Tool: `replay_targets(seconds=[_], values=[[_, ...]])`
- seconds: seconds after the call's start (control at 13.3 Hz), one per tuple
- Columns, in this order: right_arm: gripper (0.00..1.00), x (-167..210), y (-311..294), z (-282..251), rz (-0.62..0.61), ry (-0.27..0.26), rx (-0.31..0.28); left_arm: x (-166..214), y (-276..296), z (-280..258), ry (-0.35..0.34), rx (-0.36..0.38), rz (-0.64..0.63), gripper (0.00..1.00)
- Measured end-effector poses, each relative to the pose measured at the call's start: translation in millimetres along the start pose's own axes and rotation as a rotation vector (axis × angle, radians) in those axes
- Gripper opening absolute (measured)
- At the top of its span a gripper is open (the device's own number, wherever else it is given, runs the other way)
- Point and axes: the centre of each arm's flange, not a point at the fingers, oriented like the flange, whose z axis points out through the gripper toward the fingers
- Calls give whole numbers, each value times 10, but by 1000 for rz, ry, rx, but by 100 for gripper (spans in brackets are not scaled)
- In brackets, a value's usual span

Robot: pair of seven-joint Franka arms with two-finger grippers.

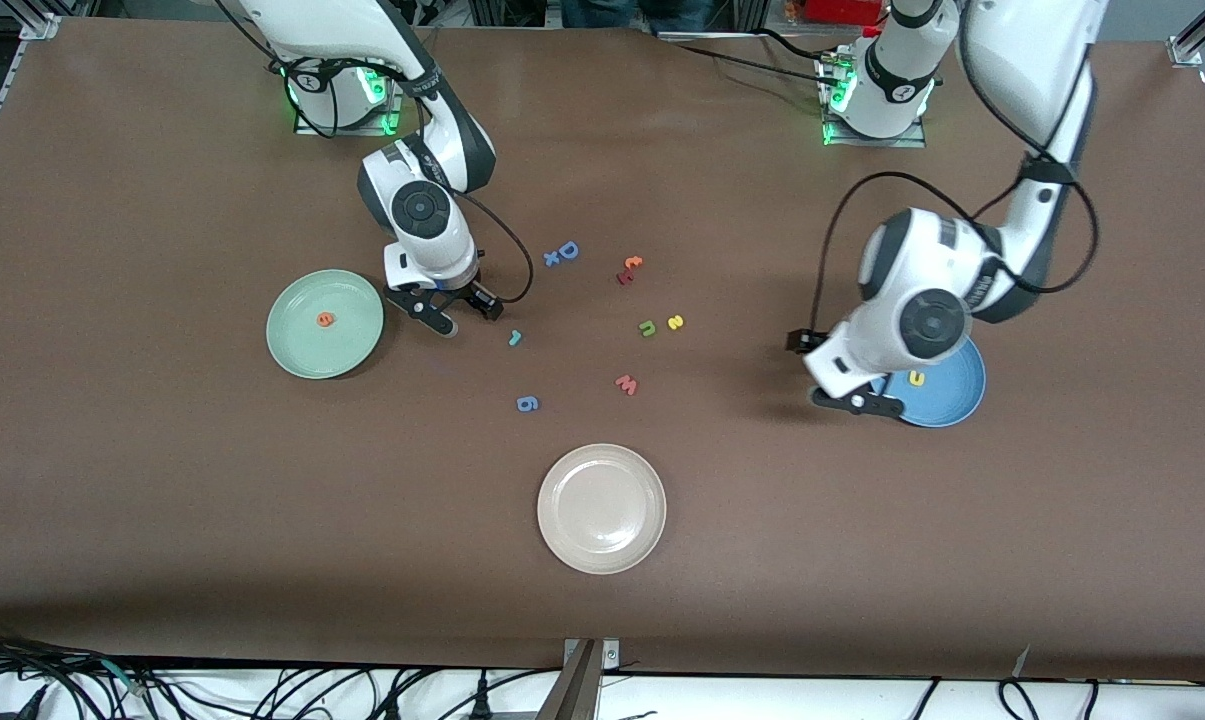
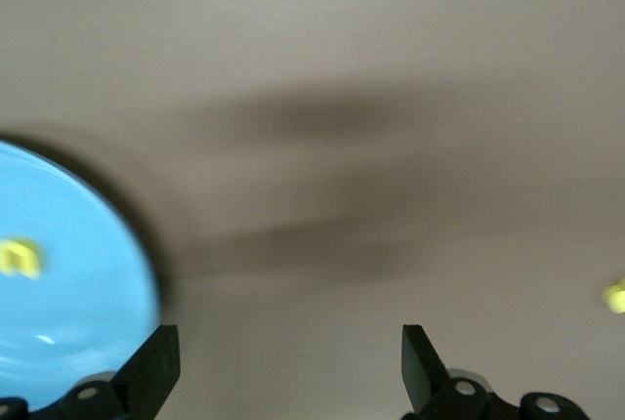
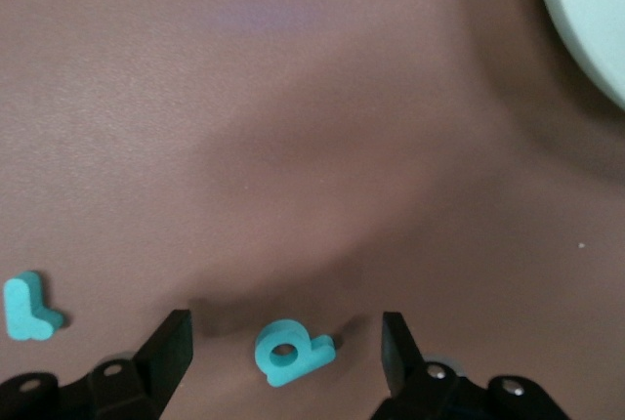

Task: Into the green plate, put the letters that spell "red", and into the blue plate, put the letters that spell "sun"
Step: 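Grasp the teal letter with the right gripper while the left gripper releases yellow, then carry the teal letter to the green plate while the left gripper reaches letters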

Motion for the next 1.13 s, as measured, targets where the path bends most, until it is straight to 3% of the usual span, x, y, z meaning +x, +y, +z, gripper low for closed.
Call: replay_targets(seconds=[0.08, 0.15, 0.38, 0.6, 0.68, 0.75, 0.83, 0.91, 1.13], values=[[77, -28, 0, 29, 10, 1, 5, -74, 263, 20, -3, 2, -44, 100], [73, -54, -2, 64, 18, 1, 9, -156, 518, 38, -5, 1, -82, 100], [72, -88, -13, 84, 45, 1, 15, -387, 1188, 59, 30, 0, -75, 100], [68, -184, -39, 91, 44, -5, 16, -465, 1439, 39, 109, 82, 171, 100], [59, -198, -46, 88, 43, -5, 18, -472, 1489, 29, 127, 91, 262, 100], [59, -201, -46, 90, 43, -5, 18, -474, 1540, 29, 147, 93, 362, 100], [52, -203, -44, 84, 43, -5, 18, -471, 1580, 54, 164, 99, 458, 100], [41, -204, -38, 60, 43, -5, 19, -460, 1619, 106, 179, 100, 545, 100], [40, -205, -37, 53, 43, -5, 20, -441, 1734, 398, 232, 91, 727, 100]])
